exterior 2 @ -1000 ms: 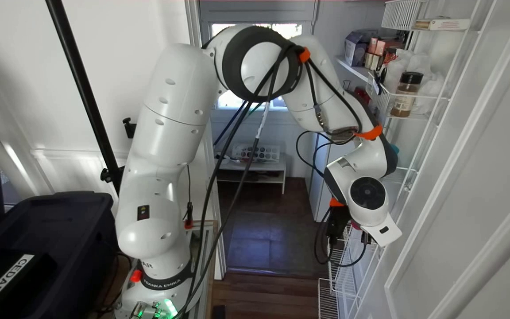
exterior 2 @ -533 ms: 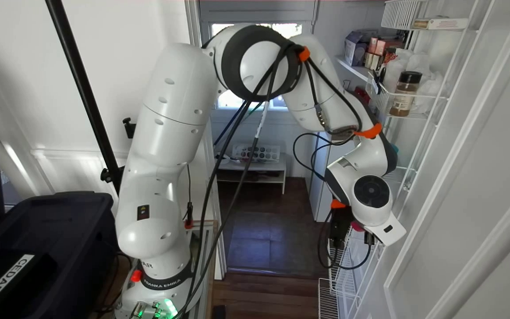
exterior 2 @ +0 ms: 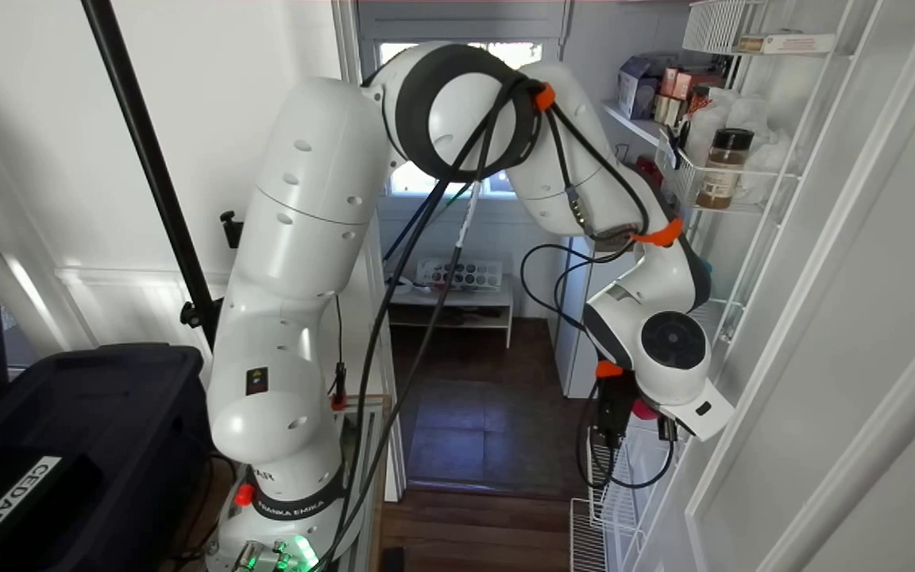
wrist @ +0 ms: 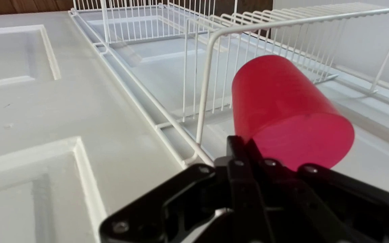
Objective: Remove the pink cup from the blue cup and put it on the third rack from the bottom
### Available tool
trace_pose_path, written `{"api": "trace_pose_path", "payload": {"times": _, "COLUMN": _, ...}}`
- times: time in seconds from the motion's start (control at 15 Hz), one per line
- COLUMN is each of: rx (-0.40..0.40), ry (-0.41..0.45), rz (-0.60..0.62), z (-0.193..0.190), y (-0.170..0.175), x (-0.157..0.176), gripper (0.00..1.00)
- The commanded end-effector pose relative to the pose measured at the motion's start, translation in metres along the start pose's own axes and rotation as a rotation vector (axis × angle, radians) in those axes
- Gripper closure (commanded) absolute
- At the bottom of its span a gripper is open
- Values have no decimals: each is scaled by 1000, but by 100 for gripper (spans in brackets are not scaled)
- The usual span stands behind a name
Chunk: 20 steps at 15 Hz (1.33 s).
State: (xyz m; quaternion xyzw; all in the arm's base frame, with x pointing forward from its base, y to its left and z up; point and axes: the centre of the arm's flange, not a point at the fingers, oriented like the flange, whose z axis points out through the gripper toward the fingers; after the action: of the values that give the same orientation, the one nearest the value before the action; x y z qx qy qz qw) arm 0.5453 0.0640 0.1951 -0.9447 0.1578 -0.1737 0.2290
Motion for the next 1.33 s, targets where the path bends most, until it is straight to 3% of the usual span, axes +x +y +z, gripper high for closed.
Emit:
{"api": "trace_pose_path", "payload": {"times": 0.0, "rx": -55, "ry": -27, "rz": -22, "z": 11, "y": -1, "x": -6, "gripper": 99}}
{"api": "trace_pose_path", "payload": {"times": 0.13, "rx": -32, "ry": -26, "rz": -19, "z": 7, "y": -1, "x": -5, "gripper": 99}}
{"api": "trace_pose_path", "payload": {"times": 0.47, "rx": -115, "ry": -42, "rz": 177, "z": -12, "y": 7, "x": -1, "gripper": 99}}
{"api": "trace_pose_path", "payload": {"times": 0.67, "rx": -100, "ry": -113, "rz": 226, "z": -18, "y": 7, "x": -2, "gripper": 99}}
{"api": "trace_pose_path", "payload": {"times": 1.0, "rx": -151, "ry": -212, "rz": 291, "z": -13, "y": 8, "x": -10, "gripper": 99}}
{"api": "trace_pose_path", "payload": {"times": 1.27, "rx": -132, "ry": -200, "rz": 338, "z": -16, "y": 2, "x": -7, "gripper": 99}}
